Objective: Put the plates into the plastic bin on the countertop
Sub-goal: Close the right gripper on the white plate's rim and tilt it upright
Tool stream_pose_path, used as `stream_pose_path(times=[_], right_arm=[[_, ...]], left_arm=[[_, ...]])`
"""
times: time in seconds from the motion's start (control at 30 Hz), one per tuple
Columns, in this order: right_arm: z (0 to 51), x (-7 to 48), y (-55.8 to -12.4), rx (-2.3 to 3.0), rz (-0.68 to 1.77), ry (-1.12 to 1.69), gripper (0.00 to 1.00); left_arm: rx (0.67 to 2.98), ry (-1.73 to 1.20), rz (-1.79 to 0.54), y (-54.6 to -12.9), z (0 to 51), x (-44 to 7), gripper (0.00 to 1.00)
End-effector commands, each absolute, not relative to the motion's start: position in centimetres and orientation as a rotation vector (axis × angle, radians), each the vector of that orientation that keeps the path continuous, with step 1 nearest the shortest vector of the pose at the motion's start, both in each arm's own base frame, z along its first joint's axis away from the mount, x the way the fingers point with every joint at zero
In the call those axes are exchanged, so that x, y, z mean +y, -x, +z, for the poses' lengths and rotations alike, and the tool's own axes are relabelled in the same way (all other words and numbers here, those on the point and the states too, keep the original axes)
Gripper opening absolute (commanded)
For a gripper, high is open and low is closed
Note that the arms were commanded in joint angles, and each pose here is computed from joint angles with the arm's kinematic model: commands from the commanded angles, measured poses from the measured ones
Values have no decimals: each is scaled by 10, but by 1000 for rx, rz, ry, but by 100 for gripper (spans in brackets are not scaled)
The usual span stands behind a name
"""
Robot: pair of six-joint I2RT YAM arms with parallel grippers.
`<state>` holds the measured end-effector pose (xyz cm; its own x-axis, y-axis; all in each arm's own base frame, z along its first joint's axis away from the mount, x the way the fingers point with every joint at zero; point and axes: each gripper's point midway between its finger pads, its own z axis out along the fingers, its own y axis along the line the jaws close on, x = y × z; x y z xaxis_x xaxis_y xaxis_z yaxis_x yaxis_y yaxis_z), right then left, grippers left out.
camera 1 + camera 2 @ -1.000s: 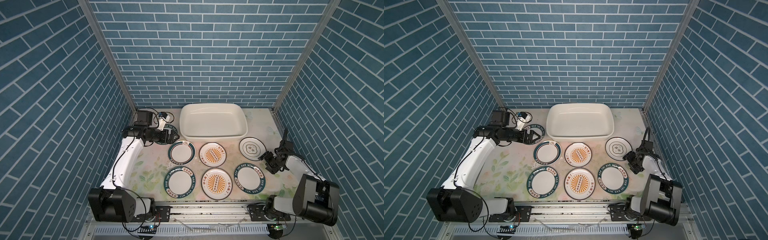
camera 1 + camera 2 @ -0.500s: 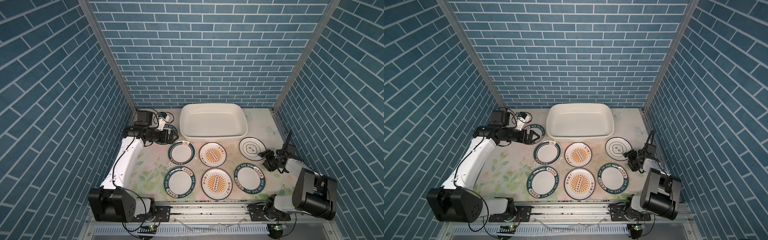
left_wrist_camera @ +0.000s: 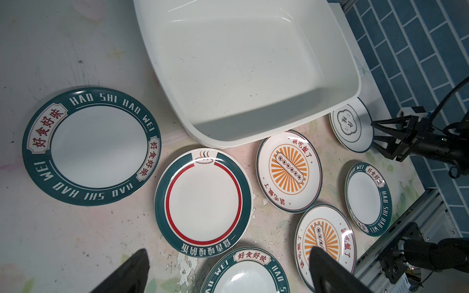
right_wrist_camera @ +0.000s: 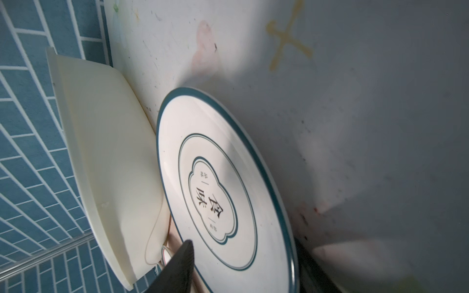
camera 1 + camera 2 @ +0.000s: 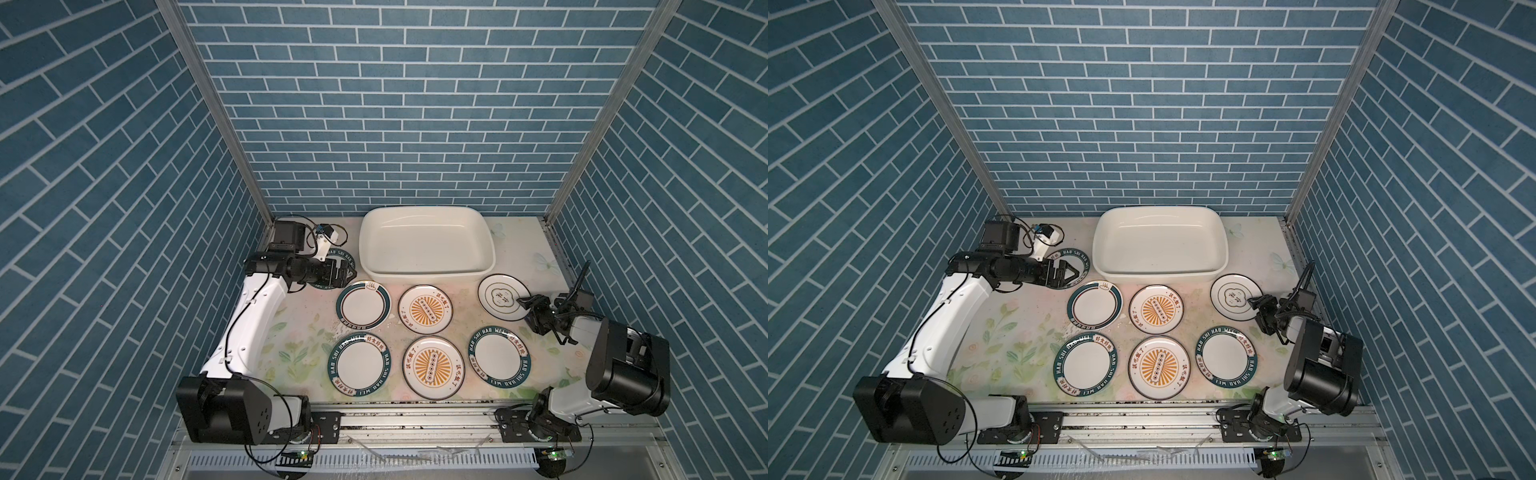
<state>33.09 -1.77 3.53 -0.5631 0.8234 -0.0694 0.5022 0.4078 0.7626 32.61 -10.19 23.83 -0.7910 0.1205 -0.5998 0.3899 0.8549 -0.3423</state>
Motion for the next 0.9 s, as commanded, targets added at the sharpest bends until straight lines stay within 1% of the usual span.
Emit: stream_pose_path(times=[0.0,0.03,0.17,0.27,0.33,0.43,0.53,0.57,0.6,0.67,0.7,0.87], right_arm=[[-14,-16,-295,2334,925,-1343,55],[-17,-17,-293,2334,931,-1351,51],[-21,-17,-293,2326,952,-1350,43],[-23,-17,-293,2327,960,-1347,40],[-24,-17,-293,2328,967,-1339,32],[-25,-17,-292,2326,970,-1342,27],[-25,-19,-292,2323,971,-1339,23],[-24,-18,-292,2325,973,-1334,19],[-24,-19,-292,2323,973,-1335,17],[-23,-19,-292,2319,976,-1337,16],[-23,-20,-292,2316,975,-1335,14],[-20,-22,-291,2308,978,-1335,11]], left_arm=[[2450,-377,-607,-328,237,-102,99],[2453,-377,-609,-329,236,-103,100],[2456,-375,-614,-329,235,-103,100],[2457,-371,-619,-330,235,-104,99],[2458,-372,-622,-330,235,-104,100],[2460,-371,-621,-329,234,-104,100],[2461,-371,-621,-329,233,-104,100],[2461,-371,-622,-329,233,-104,100],[2458,-372,-623,-328,233,-104,100],[2459,-370,-623,-329,233,-104,100],[2458,-372,-622,-329,233,-104,100],[2455,-370,-628,-328,235,-105,100]])
